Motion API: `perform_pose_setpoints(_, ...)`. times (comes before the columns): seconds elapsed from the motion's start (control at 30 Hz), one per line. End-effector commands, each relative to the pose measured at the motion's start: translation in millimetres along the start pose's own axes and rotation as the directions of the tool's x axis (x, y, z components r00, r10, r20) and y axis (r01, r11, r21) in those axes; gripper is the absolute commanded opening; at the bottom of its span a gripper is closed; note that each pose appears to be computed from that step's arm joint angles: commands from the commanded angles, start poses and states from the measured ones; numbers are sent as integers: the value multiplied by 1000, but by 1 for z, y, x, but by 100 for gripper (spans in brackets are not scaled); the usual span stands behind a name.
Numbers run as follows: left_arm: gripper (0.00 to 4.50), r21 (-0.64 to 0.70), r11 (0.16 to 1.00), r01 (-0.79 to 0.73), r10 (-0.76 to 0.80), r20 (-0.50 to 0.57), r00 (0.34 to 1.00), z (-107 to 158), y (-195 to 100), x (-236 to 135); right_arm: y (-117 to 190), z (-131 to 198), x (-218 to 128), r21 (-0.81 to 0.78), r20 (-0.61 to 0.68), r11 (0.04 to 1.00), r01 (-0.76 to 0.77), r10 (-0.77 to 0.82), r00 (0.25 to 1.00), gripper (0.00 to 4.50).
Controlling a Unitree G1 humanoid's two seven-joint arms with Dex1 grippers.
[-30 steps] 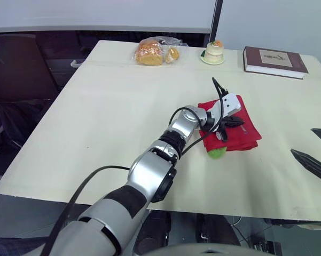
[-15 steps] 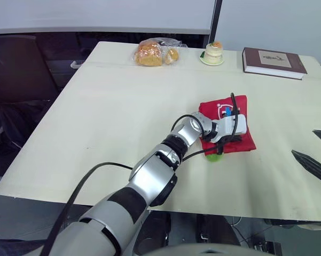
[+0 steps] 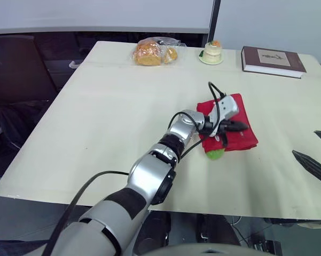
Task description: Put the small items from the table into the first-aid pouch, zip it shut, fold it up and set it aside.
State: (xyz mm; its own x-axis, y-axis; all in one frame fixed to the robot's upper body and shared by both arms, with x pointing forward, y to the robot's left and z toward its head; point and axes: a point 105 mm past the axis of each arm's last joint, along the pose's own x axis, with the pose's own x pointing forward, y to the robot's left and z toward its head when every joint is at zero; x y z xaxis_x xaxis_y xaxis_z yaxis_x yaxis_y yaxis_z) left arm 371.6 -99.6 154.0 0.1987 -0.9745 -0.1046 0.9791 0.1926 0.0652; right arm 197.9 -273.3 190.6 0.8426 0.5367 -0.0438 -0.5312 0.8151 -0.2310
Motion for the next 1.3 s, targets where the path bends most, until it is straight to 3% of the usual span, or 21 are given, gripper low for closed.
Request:
perform_pose_setpoints(0.03, 3, -99, 986, -133, 145, 124, 982, 45, 2, 28, 2, 9, 0, -41, 27, 999, -2, 3, 1000, 450)
perform_pose_setpoints(0.13, 3, -172, 960, -220, 239, 100, 966, 42, 15, 23, 2, 10, 1, -40, 30, 999, 2, 0, 1000, 450)
perform_pose_setpoints(0.2, 3, -176, 946, -272, 282, 29, 959, 28, 19, 23, 2, 9, 1, -39, 29, 999, 1, 0, 1000, 450)
perform_pose_setpoints(0.37, 3, -26, 965, -262, 247, -260, 933, -33, 7, 20, 2, 10, 1, -40, 32, 999, 3, -2, 999, 450)
perform_pose_setpoints(0.53, 3, 9, 930, -367, 348, -343, 872, -53, 21, 5, 4, 10, 0, -40, 31, 999, 5, -3, 1000, 450)
perform_pose_setpoints(0.67, 3, -31, 871, -491, 457, -316, 831, -48, 41, -9, 7, 8, 1, -33, 29, 999, 5, -4, 1000, 450)
perform_pose_setpoints(0.8, 3, 204, 839, -504, 540, -198, 818, -10, 61, -17, 4, -1, 4, -34, -10, 999, 13, -13, 1000, 450)
perform_pose_setpoints(0.87, 3, 190, 839, -509, 535, -123, 836, 11, 65, -17, 2, -7, 5, -33, -29, 999, 19, -20, 999, 450)
perform_pose_setpoints(1.0, 3, 147, 887, -437, 436, 44, 899, 55, 69, -28, -4, -10, 13, -5, -14, 1000, 25, -25, 1000, 450)
perform_pose_setpoints(1.17, 3, 151, 970, -190, 177, 93, 980, 63, 66, -71, -17, -16, 27, 54, -19, 998, 42, -41, 999, 450)
perform_pose_setpoints(1.27, 76, 163, 983, -79, 72, 48, 996, 54, 68, -118, -25, -23, 42, 112, -50, 994, 22, -17, 999, 450)
perform_pose_setpoints(1.3, 124, 171, 984, -43, 39, 25, 999, 49, 65, -132, -27, -25, 48, 133, -57, 991, 15, -8, 998, 450)
